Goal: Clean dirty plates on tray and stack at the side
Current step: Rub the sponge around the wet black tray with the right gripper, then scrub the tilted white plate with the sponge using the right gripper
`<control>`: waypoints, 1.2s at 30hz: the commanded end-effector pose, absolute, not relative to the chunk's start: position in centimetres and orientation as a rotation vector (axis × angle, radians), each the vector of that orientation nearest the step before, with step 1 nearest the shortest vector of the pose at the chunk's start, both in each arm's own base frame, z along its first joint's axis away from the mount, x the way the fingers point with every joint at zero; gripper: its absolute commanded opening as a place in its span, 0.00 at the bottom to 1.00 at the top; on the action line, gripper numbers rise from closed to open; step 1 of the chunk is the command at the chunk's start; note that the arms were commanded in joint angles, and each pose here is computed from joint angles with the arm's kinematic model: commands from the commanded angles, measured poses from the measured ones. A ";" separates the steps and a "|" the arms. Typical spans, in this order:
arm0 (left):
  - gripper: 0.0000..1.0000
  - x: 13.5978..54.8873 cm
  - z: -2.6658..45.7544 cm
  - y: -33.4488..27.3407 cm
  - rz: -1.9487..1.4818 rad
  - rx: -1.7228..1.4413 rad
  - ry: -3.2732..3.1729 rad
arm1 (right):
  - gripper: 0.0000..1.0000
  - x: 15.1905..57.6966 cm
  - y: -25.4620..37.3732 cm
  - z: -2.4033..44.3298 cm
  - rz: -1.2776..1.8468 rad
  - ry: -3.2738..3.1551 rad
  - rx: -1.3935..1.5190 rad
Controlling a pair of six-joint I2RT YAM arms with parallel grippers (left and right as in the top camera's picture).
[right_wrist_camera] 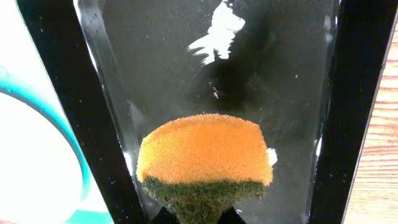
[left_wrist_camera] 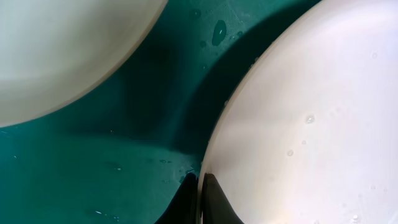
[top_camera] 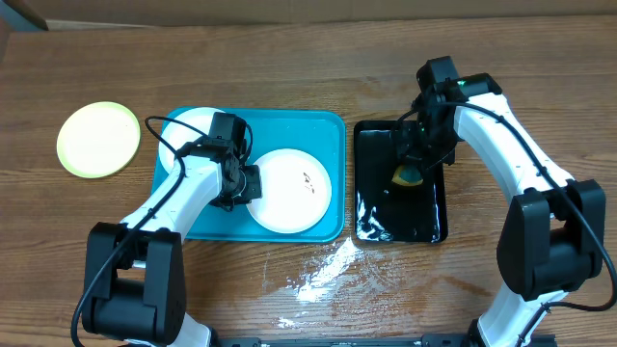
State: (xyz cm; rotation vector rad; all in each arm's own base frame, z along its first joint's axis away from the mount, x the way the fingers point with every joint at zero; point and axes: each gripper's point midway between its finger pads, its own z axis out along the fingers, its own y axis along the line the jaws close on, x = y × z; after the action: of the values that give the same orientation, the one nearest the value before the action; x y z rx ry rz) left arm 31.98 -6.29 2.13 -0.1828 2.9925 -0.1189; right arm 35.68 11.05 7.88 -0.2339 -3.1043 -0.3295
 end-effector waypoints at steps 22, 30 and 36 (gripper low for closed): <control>0.04 32.7 2.4 -6.5 -0.089 -0.162 2.972 | 0.04 33.3 30.2 8.5 -0.417 -3.364 0.249; 0.04 32.6 2.4 -6.4 -0.087 -0.162 2.976 | 0.04 33.9 32.2 6.4 -0.375 -3.421 0.274; 0.04 32.5 2.3 -6.4 -0.087 -0.162 2.979 | 0.62 33.7 32.2 6.3 -0.375 -3.411 0.287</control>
State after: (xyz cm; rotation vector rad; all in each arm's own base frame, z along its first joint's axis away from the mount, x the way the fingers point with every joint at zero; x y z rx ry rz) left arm 32.06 -6.50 2.16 -0.1728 2.9886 -0.1194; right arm 33.47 32.29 6.28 0.2906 -3.4002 -0.3901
